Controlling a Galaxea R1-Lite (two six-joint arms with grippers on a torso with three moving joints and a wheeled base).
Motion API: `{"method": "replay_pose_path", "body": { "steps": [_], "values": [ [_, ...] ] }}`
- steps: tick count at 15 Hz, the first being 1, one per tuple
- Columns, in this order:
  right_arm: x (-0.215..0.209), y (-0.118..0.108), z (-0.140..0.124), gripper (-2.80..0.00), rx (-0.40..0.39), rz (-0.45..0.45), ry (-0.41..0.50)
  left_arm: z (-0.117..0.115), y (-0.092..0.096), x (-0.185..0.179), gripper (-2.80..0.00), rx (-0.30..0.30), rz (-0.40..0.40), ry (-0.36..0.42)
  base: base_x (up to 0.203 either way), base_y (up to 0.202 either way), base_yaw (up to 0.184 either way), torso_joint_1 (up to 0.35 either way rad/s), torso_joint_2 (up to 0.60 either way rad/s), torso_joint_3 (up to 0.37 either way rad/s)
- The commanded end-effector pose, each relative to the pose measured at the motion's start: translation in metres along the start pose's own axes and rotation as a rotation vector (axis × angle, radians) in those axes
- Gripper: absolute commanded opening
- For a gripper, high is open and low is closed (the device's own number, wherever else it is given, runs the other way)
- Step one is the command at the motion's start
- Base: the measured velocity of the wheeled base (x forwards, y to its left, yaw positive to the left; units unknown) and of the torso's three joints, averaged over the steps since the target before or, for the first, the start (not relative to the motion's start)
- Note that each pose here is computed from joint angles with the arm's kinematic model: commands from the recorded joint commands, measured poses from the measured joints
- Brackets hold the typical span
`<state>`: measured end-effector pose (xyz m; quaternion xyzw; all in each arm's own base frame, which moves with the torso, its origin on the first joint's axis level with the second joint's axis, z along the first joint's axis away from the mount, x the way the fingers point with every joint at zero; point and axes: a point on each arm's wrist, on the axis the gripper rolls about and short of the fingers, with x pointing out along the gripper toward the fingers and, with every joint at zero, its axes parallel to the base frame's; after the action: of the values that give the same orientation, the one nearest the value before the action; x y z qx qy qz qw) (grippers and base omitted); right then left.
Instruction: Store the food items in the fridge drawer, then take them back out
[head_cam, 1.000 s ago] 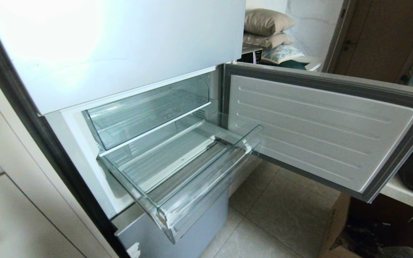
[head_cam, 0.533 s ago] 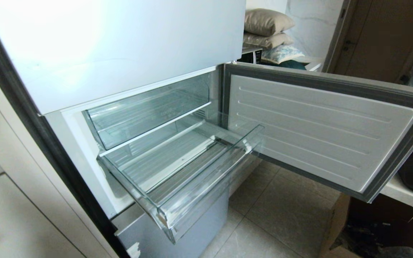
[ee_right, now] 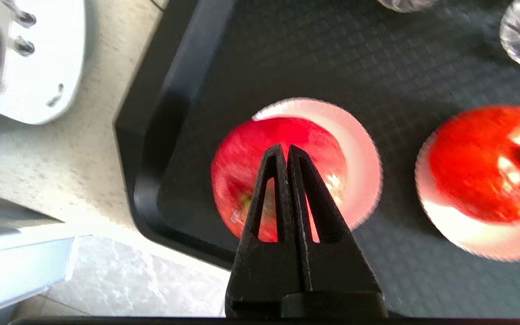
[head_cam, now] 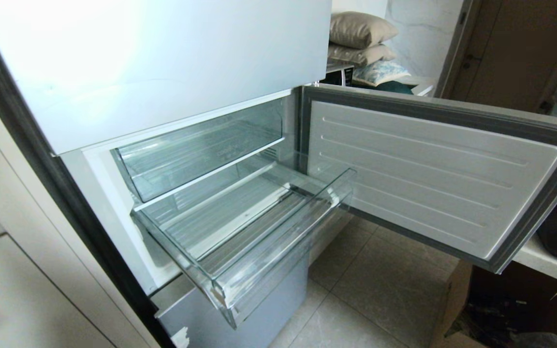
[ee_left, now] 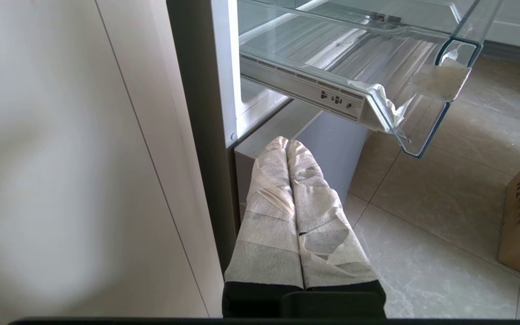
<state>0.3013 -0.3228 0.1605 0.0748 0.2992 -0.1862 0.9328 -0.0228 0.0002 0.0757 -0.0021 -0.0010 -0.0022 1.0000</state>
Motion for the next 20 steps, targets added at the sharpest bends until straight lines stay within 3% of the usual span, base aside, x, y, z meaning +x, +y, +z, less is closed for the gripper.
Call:
{"method": "replay_pose_path", "body": {
  "steps": [1, 6, 20],
  "values": [
    [0.005, 0.000, -0.003, -2.80, 0.004, 0.022, 0.006, 0.000, 0.000, 0.000, -2.80, 0.000, 0.001, -0.001, 0.000, 0.000, 0.000, 0.000, 0.00, 0.000],
    [0.005, 0.003, -0.009, -2.80, 0.047, 0.104, 0.011, 0.000, 0.000, 0.000, -2.80, 0.000, 0.001, 0.000, 0.000, 0.000, 0.000, 0.000, 0.00, 0.000],
    [0.006, 0.001, -0.018, -2.80, 0.059, 0.098, 0.040, 0.000, 0.000, 0.000, -2.80, 0.000, 0.001, -0.003, 0.000, 0.000, 0.000, 0.000, 0.00, 0.000]
  ]
}}
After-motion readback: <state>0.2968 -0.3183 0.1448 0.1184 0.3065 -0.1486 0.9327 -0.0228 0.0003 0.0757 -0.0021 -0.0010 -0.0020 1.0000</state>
